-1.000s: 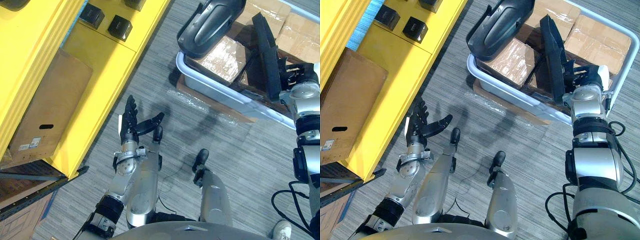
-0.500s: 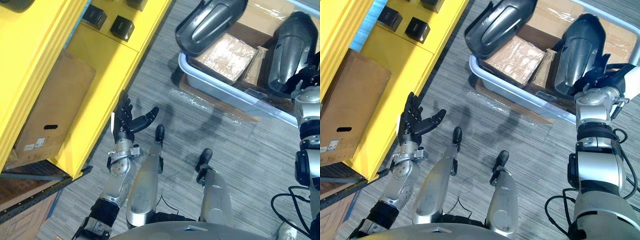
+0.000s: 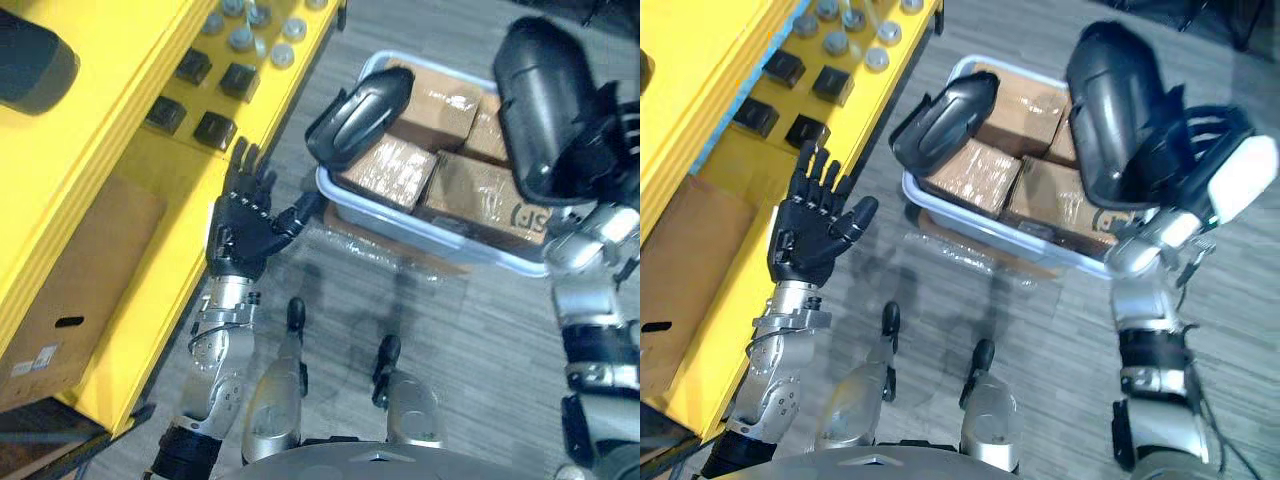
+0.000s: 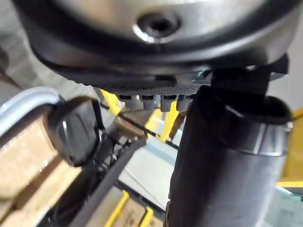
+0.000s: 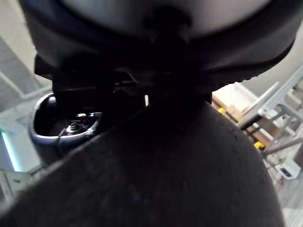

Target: Walk over and take three plastic housings, then place them on the shelf

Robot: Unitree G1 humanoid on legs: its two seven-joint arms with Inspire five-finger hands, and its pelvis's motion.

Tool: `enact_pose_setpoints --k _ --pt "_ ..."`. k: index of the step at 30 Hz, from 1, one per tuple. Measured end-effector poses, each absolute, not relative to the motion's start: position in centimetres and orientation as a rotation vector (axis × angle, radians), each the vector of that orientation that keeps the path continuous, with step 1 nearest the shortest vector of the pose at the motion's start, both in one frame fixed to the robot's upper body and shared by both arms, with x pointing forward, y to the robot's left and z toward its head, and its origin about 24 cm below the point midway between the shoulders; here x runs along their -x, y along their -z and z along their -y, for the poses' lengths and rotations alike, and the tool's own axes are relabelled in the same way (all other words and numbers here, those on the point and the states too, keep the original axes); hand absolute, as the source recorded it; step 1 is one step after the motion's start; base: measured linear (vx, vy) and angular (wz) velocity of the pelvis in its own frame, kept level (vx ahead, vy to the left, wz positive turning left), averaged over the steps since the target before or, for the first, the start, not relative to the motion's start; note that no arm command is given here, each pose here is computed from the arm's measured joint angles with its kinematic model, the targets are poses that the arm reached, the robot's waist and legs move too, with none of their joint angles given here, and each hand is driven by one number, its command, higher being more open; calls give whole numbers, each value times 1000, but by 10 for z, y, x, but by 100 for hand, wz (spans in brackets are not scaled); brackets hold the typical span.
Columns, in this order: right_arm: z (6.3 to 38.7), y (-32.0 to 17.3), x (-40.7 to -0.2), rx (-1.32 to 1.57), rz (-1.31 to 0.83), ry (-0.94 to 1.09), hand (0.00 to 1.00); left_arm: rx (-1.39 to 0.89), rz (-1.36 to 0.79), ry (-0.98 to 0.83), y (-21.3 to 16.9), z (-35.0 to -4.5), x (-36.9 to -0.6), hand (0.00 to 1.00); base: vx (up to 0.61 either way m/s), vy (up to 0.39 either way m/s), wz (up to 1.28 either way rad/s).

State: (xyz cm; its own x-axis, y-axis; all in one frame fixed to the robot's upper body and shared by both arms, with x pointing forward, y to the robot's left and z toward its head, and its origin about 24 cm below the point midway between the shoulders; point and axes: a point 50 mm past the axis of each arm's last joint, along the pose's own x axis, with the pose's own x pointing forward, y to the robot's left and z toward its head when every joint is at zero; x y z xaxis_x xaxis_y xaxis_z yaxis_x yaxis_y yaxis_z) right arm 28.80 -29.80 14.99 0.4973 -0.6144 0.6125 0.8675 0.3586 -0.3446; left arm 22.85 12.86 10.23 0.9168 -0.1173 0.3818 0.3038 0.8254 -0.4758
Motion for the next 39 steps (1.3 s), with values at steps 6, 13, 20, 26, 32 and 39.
enact_pose_setpoints --k 6,13,20,26,32,39 --pt "254 -152 -286 747 578 844 0 766 98 494 -92 -82 -232 100 39 -17 -5" --pt "197 -155 -281 729 778 601 0 861 -232 681 -66 -34 -229 100 -13 -2 -16" --pt "168 -143 -283 690 746 442 0 858 -224 676 -69 -33 -236 100 -55 2 -9" --pt "150 -120 -278 692 700 332 0 1007 -217 698 -70 -34 -238 100 -16 -3 -2" --pt "144 -107 -278 698 670 281 0 1074 -213 648 -63 -38 -240 100 12 -2 -2" --pt "140 -100 -274 689 660 253 0 1069 -207 591 -63 -41 -243 100 0 0 0"
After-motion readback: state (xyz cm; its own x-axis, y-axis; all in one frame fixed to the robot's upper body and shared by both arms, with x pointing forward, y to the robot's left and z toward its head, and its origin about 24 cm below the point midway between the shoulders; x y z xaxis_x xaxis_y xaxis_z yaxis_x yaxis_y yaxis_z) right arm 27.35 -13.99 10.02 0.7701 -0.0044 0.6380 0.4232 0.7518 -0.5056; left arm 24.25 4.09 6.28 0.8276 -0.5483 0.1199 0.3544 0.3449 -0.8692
